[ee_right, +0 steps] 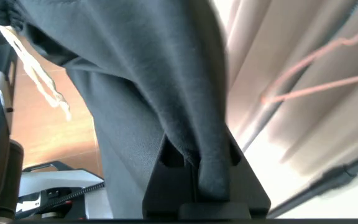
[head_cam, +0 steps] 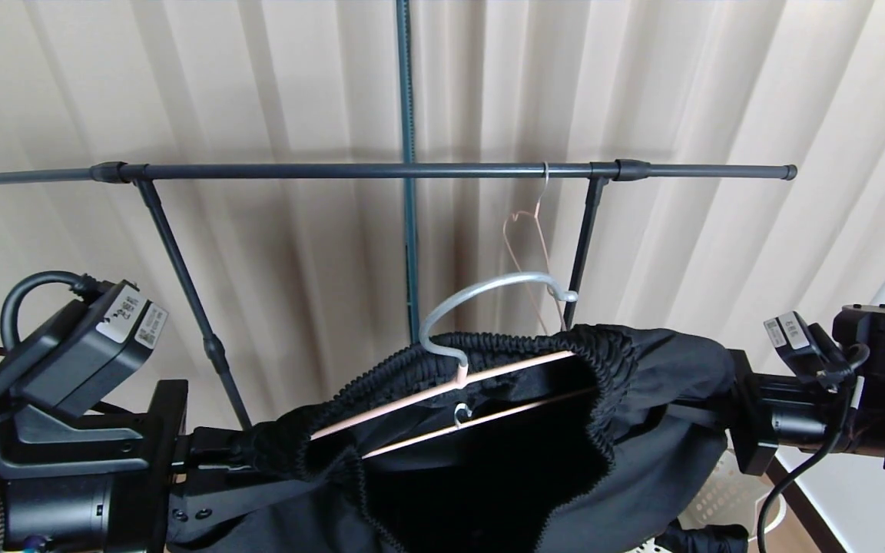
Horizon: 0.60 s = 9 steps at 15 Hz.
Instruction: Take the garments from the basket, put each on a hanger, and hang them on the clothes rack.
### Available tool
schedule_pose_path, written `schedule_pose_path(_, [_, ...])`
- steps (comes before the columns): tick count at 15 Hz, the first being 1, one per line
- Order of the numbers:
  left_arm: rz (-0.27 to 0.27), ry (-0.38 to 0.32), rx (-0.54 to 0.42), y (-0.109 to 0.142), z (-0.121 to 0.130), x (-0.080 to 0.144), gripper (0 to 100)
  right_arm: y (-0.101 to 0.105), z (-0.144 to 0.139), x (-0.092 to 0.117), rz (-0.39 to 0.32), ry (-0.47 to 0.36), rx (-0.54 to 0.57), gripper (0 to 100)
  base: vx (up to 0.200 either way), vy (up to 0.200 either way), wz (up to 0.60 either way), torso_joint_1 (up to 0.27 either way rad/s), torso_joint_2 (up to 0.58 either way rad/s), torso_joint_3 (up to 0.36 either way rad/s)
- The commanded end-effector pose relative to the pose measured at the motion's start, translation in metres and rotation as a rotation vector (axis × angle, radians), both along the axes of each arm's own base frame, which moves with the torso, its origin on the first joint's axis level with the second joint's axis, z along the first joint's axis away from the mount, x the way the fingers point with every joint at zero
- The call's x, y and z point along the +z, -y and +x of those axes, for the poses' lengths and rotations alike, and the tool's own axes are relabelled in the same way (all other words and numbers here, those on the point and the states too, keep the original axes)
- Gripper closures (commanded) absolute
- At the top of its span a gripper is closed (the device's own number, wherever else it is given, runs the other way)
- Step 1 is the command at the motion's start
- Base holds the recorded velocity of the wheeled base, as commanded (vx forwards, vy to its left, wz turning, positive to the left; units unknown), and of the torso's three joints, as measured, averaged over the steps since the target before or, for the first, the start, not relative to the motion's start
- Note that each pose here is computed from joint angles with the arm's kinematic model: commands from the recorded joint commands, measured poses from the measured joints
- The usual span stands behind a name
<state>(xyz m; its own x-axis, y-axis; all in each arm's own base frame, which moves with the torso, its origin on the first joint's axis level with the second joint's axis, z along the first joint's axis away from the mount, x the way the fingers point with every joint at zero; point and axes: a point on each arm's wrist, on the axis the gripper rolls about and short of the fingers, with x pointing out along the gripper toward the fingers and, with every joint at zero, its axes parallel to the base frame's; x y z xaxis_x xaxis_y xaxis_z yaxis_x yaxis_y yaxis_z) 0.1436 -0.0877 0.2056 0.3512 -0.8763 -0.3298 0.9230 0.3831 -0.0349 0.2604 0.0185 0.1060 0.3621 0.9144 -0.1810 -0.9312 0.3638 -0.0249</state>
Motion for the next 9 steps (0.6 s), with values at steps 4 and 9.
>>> schedule_pose_path(4, [-0.005, 0.010, 0.033, -0.0074, -0.0021, 0.0000, 100, 0.0044, 0.0038, -0.0028, 0.000, -0.008, -0.016, 100, 0.000, 0.000, 0.00, 0.000, 0.00, 0.000])
schedule_pose_path(9, [-0.004, 0.010, 0.041, -0.0081, -0.0012, -0.0001, 100, 0.0044, 0.0024, -0.0032, -0.001, -0.010, -0.018, 100, 0.000, 0.000, 0.00, 0.000, 0.00, 0.000])
